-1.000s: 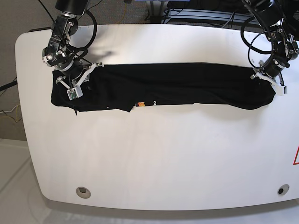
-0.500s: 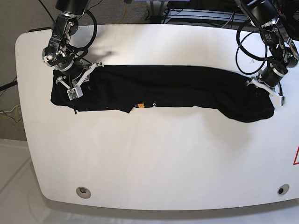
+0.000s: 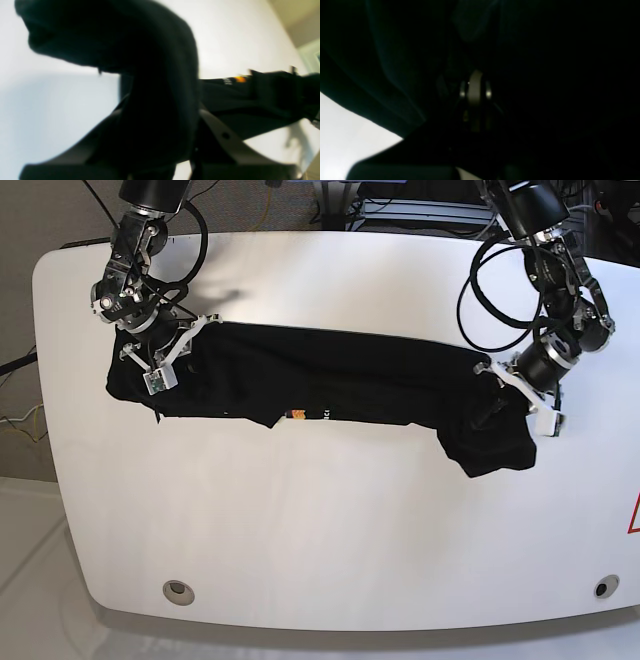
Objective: Fold the T-shirt properly
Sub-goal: 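Grasp the strip end with the left gripper and lift it, then fold the held strip end with the left gripper toward the right gripper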
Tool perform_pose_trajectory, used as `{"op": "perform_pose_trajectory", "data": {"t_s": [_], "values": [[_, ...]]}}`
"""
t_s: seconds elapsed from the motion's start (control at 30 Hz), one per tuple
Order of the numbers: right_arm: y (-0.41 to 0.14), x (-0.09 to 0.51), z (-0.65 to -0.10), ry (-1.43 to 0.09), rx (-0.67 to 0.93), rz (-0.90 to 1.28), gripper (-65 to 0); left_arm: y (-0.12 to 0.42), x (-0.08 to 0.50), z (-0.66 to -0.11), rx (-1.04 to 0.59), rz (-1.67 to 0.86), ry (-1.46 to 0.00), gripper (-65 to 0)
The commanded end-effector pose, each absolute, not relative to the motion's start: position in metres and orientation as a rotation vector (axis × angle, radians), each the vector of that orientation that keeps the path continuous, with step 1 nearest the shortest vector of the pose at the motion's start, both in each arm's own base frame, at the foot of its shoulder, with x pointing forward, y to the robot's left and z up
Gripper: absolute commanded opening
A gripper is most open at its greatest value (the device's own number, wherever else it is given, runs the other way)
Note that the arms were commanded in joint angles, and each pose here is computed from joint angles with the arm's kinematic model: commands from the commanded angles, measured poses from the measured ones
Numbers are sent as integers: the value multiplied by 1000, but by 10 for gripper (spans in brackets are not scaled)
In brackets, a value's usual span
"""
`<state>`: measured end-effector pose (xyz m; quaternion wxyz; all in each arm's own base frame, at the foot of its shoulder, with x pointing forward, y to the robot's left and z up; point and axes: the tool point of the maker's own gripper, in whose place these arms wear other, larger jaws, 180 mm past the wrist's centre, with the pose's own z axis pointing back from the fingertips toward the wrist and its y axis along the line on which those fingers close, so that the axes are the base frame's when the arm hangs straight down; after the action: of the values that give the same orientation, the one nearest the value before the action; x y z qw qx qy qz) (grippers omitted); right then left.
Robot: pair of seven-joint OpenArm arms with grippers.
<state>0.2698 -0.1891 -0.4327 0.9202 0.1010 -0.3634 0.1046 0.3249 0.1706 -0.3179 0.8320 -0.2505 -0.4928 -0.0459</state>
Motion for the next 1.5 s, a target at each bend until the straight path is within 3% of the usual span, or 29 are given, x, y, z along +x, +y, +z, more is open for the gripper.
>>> {"op": "perform_pose_trajectory", "data": {"t_s": [0.0,0.93,1.23,1.47], "values": [[-198,245,-455,-598,149,243,-650,155,333,-297,-571,-131,-1115,-650],[-198,238,-458,-584,153,240,-650,21,315,-299,-824,-257,-1048,-650],[-191,237,-460,-585,168,231,-650,-27,295,-322,-920,-288,-969,-650],[-188,237,-460,-586,175,228,-650,-31,291,-351,-923,-250,-909,-647]]}}
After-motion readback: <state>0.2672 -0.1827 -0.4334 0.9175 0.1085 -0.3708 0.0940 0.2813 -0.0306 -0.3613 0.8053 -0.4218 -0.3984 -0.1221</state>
